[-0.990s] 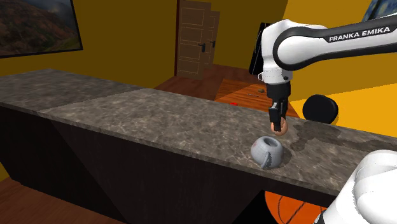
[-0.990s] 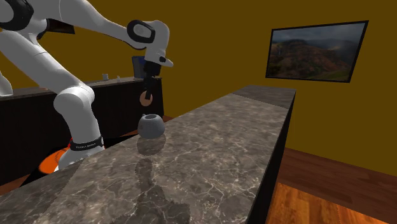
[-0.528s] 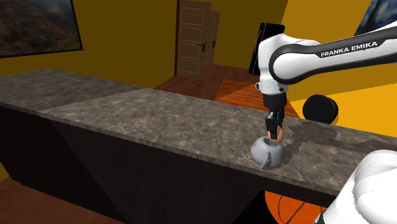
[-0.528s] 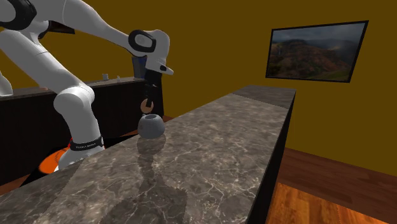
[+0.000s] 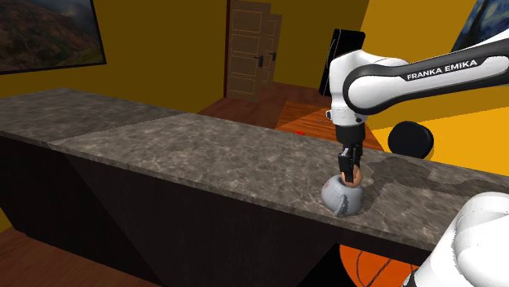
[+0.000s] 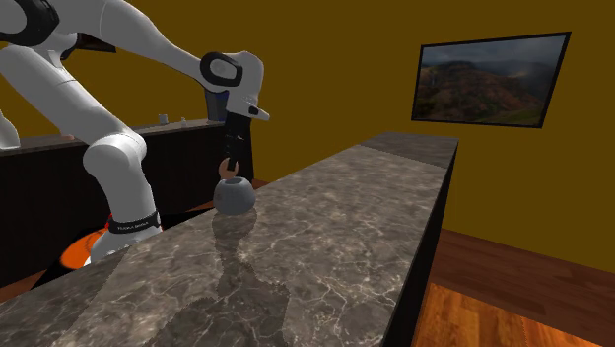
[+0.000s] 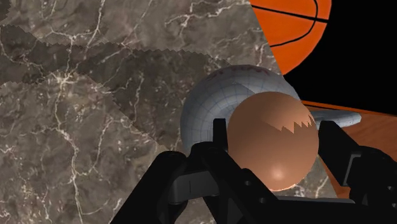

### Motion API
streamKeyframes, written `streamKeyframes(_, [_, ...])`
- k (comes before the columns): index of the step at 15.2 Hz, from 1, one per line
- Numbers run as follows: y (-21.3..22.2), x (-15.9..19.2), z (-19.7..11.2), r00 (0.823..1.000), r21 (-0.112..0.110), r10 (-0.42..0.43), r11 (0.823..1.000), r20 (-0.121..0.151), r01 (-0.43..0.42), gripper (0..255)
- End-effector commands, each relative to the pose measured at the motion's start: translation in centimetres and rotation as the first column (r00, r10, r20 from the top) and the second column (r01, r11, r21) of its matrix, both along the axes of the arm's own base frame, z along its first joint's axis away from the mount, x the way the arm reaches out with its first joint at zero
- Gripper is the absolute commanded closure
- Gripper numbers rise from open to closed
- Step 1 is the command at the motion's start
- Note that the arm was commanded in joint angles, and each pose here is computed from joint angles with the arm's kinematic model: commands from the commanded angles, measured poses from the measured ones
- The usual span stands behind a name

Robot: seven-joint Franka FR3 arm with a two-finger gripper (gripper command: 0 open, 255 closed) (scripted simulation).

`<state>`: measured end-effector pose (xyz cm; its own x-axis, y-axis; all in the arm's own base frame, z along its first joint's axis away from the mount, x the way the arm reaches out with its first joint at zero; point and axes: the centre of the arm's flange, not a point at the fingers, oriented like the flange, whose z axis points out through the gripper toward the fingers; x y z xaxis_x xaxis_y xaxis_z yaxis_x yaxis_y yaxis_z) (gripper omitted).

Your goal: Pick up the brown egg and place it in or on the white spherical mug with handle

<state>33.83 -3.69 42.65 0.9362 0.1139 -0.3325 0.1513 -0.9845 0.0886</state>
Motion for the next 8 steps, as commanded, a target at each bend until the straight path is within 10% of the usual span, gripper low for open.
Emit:
streamKeyframes(1, [0.00,-0.02,-0.10,1.000,0.000,0.000,1.000,-0.002,0.000,255])
streamKeyframes(2, [0.00,-0.02,-0.10,1.000,0.000,0.000,1.000,-0.002,0.000,255])
streamKeyframes(3, [0.00,-0.03,-0.10,1.000,0.000,0.000,1.000,-0.002,0.000,0])
streamKeyframes(8, [0.00,-0.02,-0.10,1.000,0.000,0.000,1.000,-0.002,0.000,0])
